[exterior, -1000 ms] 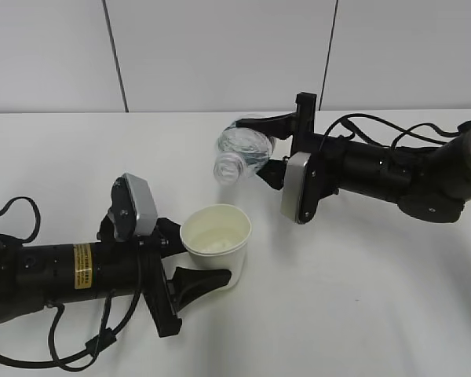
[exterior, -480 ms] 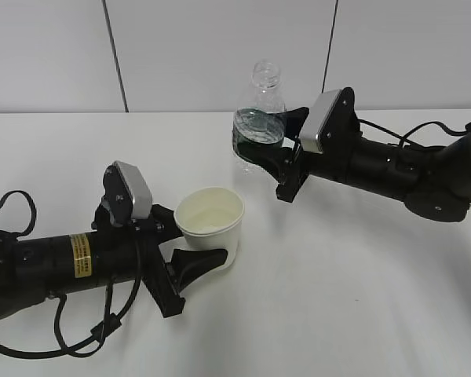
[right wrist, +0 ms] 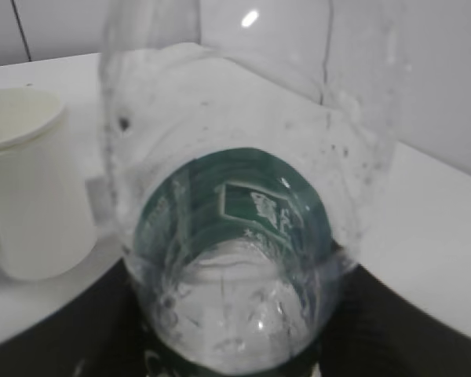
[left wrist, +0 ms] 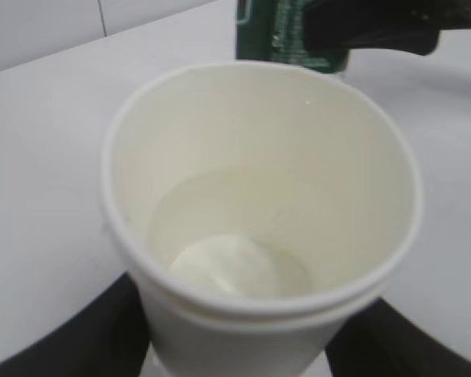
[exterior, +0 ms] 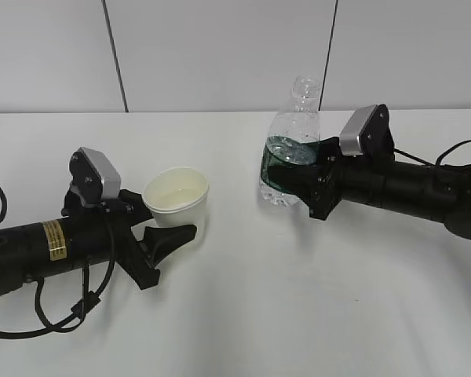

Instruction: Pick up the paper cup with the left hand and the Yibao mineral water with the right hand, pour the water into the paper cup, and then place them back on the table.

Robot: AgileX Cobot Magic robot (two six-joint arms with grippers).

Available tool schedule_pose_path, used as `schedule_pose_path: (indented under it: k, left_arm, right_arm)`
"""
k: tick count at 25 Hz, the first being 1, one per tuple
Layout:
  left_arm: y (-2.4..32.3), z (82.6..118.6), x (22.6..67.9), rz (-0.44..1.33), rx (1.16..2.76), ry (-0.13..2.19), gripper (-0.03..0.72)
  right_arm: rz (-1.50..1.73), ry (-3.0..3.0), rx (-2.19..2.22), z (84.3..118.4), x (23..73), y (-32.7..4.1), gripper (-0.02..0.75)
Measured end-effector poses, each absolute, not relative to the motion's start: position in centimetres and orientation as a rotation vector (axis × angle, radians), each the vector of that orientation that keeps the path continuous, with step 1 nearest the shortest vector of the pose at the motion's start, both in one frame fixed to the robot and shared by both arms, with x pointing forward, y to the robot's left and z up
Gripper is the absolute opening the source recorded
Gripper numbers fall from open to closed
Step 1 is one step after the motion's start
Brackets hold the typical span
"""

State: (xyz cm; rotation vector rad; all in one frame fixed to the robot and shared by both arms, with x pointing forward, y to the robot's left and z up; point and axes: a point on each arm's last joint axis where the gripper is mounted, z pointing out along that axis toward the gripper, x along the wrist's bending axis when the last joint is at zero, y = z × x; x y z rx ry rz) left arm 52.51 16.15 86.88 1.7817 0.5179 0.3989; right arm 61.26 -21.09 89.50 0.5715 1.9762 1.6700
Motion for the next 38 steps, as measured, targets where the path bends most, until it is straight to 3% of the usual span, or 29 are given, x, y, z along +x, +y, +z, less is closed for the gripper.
schedule_pose_path:
  k: [21,29,32,36,38]
  left_arm:
    - [17.1,86.7,55.0,0.486,1.739,0.609,0.442]
    - [17.2,86.2,55.0,0.478,1.794,0.623,0.447]
    - [17.2,86.1,55.0,0.478,1.798,0.625,0.488]
    - [17.2,86.1,55.0,0.479,1.805,0.630,0.532]
    - [17.3,85.8,55.0,0.477,1.834,0.646,0.538]
  right_arm:
    - [1.503,2.230,0.537,87.5,60.3,-21.2,0.395]
    - [1.503,2.219,0.553,87.6,60.4,-21.3,0.435]
    - [1.503,2.219,0.553,87.6,60.4,-21.3,0.498]
    - [1.500,2.219,0.553,87.6,60.4,-21.3,0.648]
    - [1.483,2.225,0.558,87.6,60.4,-21.3,0.673]
